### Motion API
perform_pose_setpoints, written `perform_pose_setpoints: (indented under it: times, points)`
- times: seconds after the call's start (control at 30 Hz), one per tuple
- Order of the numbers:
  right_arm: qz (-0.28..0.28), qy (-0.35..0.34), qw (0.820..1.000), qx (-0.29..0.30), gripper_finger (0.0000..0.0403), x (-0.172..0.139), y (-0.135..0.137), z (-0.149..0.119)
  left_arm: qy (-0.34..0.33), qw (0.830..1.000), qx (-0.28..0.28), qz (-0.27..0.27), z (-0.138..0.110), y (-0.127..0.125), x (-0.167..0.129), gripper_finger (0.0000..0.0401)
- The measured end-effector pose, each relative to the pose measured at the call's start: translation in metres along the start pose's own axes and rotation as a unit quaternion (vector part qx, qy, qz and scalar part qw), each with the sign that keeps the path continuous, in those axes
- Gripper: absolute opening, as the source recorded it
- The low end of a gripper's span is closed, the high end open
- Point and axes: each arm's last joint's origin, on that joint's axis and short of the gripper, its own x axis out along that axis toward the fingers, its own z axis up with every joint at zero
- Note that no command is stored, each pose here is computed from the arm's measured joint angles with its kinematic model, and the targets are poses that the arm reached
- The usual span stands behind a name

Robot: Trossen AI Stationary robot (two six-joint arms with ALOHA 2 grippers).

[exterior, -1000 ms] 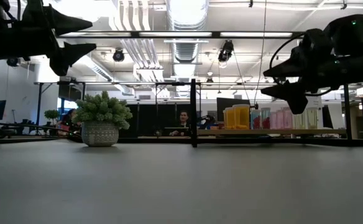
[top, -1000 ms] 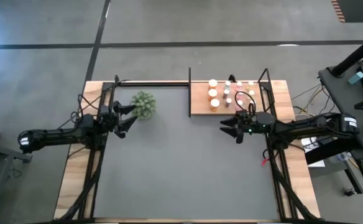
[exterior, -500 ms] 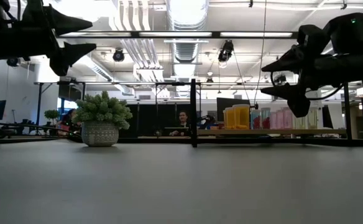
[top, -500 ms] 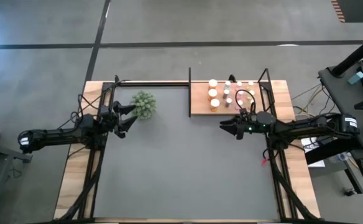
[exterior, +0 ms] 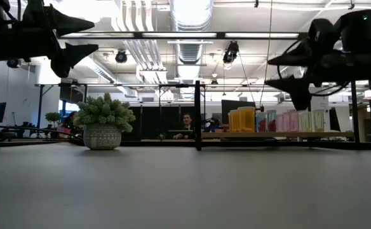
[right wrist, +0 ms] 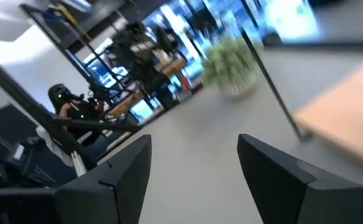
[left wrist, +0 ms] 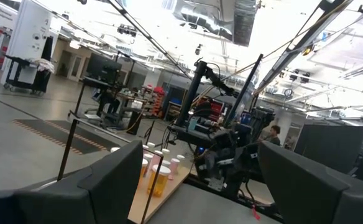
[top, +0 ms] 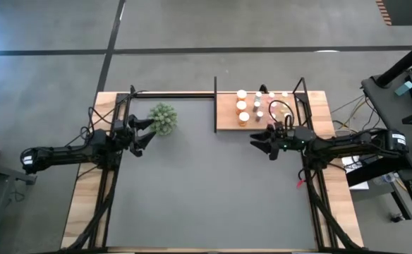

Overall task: Pick and place medicine bottles onto shelf by color
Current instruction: Return to Home Position

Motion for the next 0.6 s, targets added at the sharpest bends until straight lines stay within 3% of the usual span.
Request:
perform_pose_setpoints:
  times: [0.17, 0.33, 0.6]
  points:
    - [0.024, -0.044, 0.993, -0.106, 0.0228, -0.005, 0.008, 0.010, 0.000, 1.000, 0.000, 0.000, 0.000, 0.000, 0.000, 0.0302]
    - [0.033, -0.076, 0.973, -0.216, 0.0228, -0.017, 0.018, 0.019, 0.001, 1.000, 0.000, 0.000, 0.000, 0.000, 0.000, 0.0302]
    - [0.046, -0.114, 0.960, -0.251, 0.0228, -0.040, 0.029, 0.028, 0.000, 1.000, 0.000, 0.000, 0.000, 0.000, 0.000, 0.0302]
